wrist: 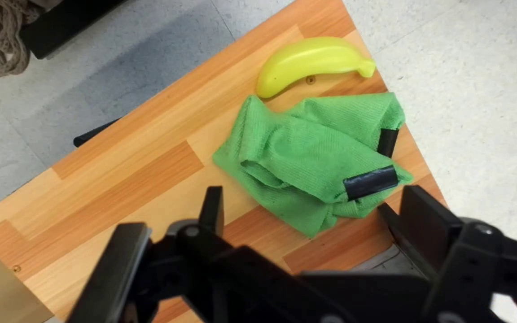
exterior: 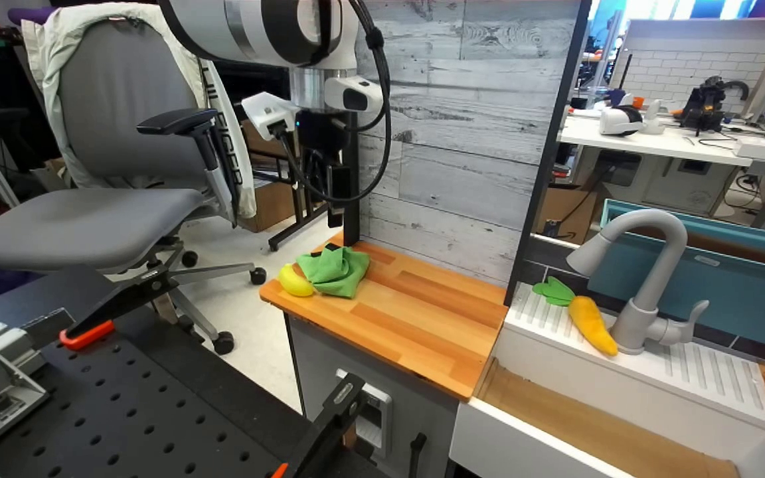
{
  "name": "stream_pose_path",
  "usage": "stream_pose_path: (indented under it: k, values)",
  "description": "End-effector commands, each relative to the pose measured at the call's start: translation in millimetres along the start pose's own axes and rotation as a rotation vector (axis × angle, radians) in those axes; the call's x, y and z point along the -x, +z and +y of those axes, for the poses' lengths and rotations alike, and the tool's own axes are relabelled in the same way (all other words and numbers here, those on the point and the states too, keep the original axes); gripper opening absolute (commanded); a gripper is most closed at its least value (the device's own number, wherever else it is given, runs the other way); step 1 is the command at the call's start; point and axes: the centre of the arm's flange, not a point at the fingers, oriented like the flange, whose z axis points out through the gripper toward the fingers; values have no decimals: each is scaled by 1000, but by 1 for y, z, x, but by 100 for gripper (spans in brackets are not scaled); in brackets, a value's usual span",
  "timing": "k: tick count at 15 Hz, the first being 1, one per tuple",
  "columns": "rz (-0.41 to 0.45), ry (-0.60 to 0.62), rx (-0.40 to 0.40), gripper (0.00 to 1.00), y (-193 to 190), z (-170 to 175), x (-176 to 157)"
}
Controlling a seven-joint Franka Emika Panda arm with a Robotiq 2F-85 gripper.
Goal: Move the towel to the left
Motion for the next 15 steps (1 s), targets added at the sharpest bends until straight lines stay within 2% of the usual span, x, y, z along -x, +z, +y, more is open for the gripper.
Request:
stream_pose_path:
  k: [1, 8, 15]
  values:
    - [2, 51, 40, 100, 35, -26, -29]
    - [20, 96, 79, 100, 97, -19, -47]
    - [25, 84, 102, 100, 127, -23, -56]
